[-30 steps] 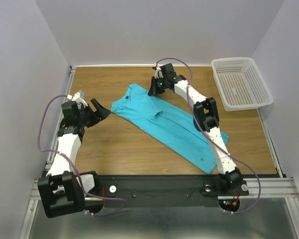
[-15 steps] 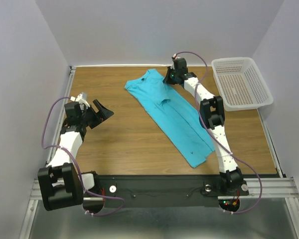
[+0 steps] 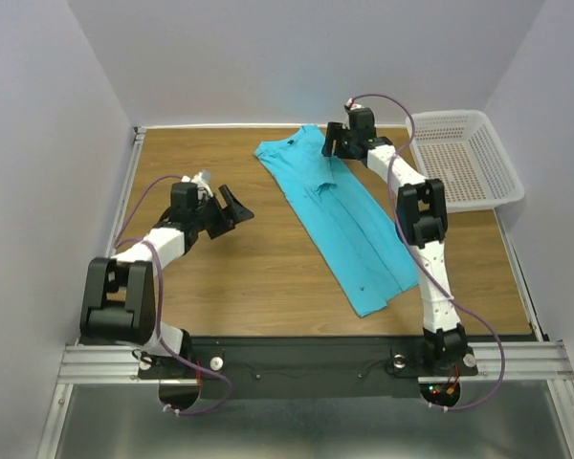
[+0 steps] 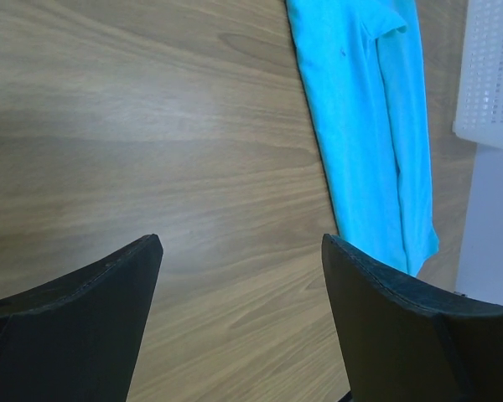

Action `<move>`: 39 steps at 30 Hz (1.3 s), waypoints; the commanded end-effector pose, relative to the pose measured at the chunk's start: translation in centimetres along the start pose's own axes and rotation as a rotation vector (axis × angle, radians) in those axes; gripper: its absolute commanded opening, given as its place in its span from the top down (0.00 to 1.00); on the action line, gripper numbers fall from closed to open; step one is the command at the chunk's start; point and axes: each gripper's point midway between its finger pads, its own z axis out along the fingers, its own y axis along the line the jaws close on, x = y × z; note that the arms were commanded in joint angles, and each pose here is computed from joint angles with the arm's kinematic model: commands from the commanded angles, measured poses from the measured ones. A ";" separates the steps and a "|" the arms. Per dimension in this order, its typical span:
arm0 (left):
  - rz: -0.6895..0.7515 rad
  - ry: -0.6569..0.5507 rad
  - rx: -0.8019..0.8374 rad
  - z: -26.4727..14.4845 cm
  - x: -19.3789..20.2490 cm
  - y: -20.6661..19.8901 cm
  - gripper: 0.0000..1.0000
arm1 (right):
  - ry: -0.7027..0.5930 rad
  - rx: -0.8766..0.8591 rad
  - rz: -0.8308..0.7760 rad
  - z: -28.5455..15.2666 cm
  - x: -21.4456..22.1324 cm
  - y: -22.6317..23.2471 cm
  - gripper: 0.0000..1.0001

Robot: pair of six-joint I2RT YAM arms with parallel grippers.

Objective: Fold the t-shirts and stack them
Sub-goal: Fold the tshirt

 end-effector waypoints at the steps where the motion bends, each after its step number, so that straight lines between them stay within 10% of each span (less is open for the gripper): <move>1: 0.031 -0.115 0.080 2.9 -4.7 -3.9 0.13 | -0.163 -0.102 -0.219 -9.3 -8.2 4.5 0.22; 9: -0.072 -0.078 0.020 11.5 -6.5 -2.4 0.21 | -0.072 -0.379 -0.576 -22.1 -1.1 7.2 0.16; 26: -0.190 0.022 -0.058 20.4 -5.3 -2.8 0.39 | -0.079 -0.303 -0.497 -30.6 3.3 2.0 0.16; 32: -0.173 0.026 -0.123 21.0 -4.9 -1.5 0.65 | -0.109 -0.279 -0.466 -31.7 2.5 0.7 0.16; 35: -0.146 0.039 -0.126 21.3 -4.8 -1.2 0.96 | -0.120 -0.272 -0.448 -32.1 2.0 0.2 0.16; 39: -0.095 0.040 -0.130 21.1 -5.1 -1.1 1.00 | -0.125 -0.269 -0.446 -32.4 2.0 -0.1 0.16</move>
